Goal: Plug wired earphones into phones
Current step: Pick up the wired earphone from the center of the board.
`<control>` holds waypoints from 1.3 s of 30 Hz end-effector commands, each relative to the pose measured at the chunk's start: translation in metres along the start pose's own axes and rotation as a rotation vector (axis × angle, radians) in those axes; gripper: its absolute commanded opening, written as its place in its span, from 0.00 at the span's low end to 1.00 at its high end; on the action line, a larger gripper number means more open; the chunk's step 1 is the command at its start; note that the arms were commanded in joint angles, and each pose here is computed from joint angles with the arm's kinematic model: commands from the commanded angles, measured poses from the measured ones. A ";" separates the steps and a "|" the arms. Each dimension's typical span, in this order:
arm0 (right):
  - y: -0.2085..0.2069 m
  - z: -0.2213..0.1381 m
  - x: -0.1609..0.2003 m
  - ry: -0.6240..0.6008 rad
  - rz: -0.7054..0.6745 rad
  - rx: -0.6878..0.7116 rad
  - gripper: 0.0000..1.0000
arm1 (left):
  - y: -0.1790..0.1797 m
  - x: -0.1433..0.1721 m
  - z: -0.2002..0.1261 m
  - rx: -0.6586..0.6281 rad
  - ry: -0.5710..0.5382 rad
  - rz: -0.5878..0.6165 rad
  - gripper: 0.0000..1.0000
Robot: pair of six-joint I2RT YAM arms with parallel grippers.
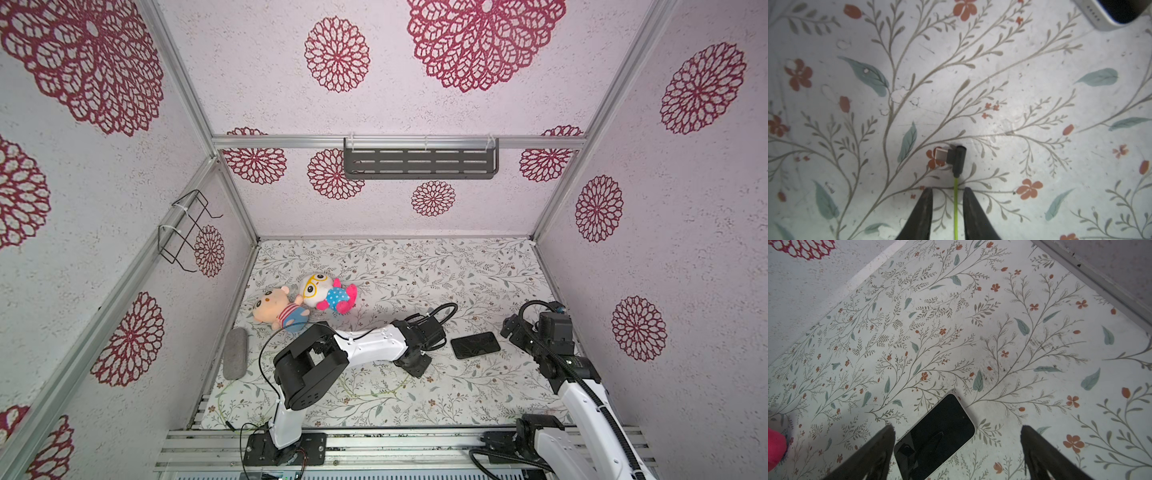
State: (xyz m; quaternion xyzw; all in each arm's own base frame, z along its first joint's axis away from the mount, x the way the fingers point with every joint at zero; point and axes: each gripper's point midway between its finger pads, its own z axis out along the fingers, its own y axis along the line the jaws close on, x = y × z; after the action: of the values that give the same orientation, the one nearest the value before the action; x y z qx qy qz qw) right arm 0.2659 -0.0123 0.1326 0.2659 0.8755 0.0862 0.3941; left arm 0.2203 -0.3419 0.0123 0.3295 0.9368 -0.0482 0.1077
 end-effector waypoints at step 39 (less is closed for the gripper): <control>0.197 -0.111 -0.006 -0.256 -0.343 -1.051 0.93 | -0.001 -0.029 -0.170 0.493 -0.404 0.008 0.00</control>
State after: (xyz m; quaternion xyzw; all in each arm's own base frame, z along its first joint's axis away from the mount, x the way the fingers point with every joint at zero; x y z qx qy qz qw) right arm 0.2816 0.1252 0.2129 0.0031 0.7984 0.3217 0.5090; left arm 0.2252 -0.3255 0.1534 0.2996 0.8964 -0.2647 0.1913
